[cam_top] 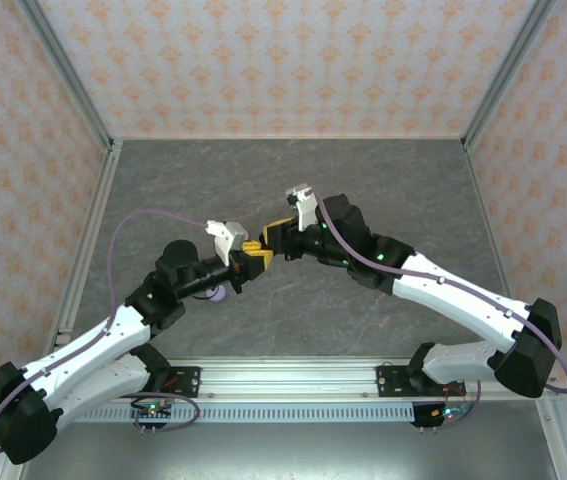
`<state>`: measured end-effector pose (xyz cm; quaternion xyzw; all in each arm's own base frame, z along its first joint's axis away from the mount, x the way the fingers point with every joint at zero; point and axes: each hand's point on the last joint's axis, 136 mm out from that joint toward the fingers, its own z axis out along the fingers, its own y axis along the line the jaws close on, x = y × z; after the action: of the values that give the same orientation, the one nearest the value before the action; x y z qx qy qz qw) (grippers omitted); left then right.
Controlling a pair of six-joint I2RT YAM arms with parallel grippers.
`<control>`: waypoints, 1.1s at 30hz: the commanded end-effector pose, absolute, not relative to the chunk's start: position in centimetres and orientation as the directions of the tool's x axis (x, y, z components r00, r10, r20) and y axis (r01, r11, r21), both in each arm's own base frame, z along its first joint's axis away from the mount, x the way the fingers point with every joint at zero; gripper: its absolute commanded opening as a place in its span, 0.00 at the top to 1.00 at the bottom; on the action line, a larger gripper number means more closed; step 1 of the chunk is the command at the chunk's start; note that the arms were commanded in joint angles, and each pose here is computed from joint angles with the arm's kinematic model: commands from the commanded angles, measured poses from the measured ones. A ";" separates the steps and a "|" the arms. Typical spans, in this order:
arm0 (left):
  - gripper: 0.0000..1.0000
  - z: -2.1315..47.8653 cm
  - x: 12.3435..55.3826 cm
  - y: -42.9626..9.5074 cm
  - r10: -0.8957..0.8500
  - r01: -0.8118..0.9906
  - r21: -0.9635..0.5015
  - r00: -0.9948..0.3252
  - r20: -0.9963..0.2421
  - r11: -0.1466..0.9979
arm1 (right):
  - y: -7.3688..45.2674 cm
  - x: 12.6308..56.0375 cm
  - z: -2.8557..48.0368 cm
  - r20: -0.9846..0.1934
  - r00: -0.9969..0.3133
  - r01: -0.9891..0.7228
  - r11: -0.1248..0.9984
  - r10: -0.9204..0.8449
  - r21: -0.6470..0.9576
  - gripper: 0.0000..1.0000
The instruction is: Insert the wireless bluetooth earbuds into the charging case
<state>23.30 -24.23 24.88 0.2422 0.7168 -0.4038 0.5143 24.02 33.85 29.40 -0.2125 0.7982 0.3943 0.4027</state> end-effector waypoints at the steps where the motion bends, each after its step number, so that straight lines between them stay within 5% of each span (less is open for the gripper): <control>1: 1.00 27.3 23.4 -24.2 -0.130 0.775 -0.322 -0.301 -0.945 0.543 | 34.1 24.2 29.8 -0.825 -0.565 -0.661 0.597 0.003 0.455 0.79; 33: 1.00 27.9 23.3 -23.8 -0.154 0.768 -0.323 -0.288 -0.945 0.552 | 34.3 22.9 27.6 -0.789 -0.611 -0.660 0.597 -0.072 0.456 0.78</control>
<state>23.60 -24.00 25.41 0.2199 0.7173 -0.4107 0.5181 23.93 34.57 28.88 -0.2165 0.7978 0.3942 0.4015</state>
